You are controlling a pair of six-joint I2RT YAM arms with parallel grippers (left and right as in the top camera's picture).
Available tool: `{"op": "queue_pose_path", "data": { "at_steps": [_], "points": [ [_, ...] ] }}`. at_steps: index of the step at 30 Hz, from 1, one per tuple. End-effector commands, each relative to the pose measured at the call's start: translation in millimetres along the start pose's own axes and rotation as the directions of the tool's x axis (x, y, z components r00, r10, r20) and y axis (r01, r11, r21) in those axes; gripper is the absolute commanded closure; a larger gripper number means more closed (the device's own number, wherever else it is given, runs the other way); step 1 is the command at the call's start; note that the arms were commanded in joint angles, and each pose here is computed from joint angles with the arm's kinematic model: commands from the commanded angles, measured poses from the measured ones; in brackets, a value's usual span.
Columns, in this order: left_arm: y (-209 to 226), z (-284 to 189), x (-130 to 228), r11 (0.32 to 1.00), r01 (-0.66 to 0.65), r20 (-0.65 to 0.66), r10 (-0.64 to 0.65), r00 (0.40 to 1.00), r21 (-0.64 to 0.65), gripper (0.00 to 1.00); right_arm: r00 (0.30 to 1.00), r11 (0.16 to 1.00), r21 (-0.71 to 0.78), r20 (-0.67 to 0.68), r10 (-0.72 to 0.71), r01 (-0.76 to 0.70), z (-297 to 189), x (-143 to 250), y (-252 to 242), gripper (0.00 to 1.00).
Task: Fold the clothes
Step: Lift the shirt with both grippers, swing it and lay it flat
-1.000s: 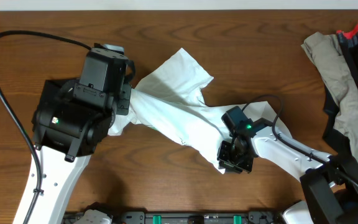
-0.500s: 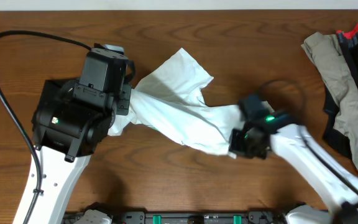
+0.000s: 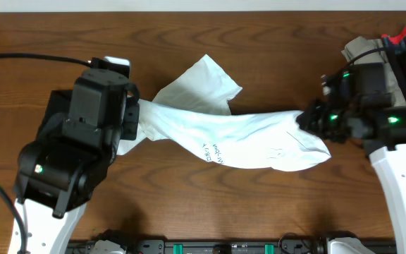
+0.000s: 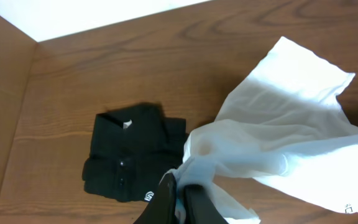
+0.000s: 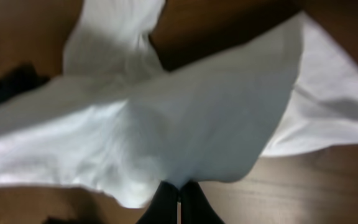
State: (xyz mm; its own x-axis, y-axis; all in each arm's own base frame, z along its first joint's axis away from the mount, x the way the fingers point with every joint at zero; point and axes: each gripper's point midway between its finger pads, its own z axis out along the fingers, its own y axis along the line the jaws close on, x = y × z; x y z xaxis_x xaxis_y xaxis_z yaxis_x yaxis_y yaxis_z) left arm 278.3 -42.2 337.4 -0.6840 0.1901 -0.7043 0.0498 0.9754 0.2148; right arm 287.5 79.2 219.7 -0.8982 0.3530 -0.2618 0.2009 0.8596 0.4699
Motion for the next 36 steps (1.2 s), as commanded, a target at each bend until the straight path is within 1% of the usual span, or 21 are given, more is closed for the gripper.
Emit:
{"op": "queue_pose_path", "data": {
  "at_steps": [1,6,10,12,15,17,22,26,30,36],
  "points": [
    [10.4,-11.9,-3.6,1.0,-0.001,0.042,0.002,0.999,-0.026,0.94,0.993,0.998,-0.032,0.099,-0.057,0.061,-23.2,-26.5,1.4,0.99],
    [19.4,-36.0,-10.3,0.999,0.028,0.117,-0.026,0.993,-0.018,0.94,0.938,0.978,-0.012,0.285,-0.195,0.207,-72.9,-61.5,9.8,0.99],
    [33.0,-74.3,-26.8,0.997,0.077,0.234,-0.075,0.969,0.0,0.94,0.864,0.974,0.024,0.457,-0.21,0.224,-134.2,-82.7,19.9,0.99],
    [35.9,-98.1,-36.4,0.995,0.092,0.297,-0.101,0.95,0.043,0.94,0.815,0.971,0.033,0.538,-0.216,0.236,-168.1,-88.9,28.3,0.99],
    [29.9,-125.9,-46.5,0.989,0.059,0.359,-0.103,0.928,0.133,0.94,0.753,0.969,0.042,0.62,-0.218,0.245,-207.7,-91.9,39.1,0.99],
    [30.1,-142.4,-50.9,0.984,0.055,0.39,-0.118,0.913,0.169,0.94,0.71,0.965,0.05,0.667,-0.224,0.257,-232.8,-92.1,47.2,0.99],
    [38.3,-163.2,-51.3,0.983,0.06,0.42,-0.129,0.898,0.173,0.94,0.651,0.972,0.053,0.734,-0.194,0.23,-267.4,-91.5,54.5,0.99],
    [43.3,-173.7,-49.2,0.985,0.049,0.433,-0.117,0.894,0.165,0.94,0.621,0.973,0.071,0.759,-0.196,0.22,-282.0,-89.7,56.1,0.99],
    [44.9,-183.0,-48.3,0.983,0.047,0.442,-0.122,0.889,0.177,0.94,0.617,0.972,0.071,0.762,-0.196,0.222,-287.2,-85.9,58.0,0.99],
    [44.2,-187.5,-40.4,0.98,0.04,0.417,-0.118,0.901,0.193,0.94,0.635,0.977,0.059,0.751,-0.179,0.205,-283.7,-83.4,55.9,0.99]
  ]
}}
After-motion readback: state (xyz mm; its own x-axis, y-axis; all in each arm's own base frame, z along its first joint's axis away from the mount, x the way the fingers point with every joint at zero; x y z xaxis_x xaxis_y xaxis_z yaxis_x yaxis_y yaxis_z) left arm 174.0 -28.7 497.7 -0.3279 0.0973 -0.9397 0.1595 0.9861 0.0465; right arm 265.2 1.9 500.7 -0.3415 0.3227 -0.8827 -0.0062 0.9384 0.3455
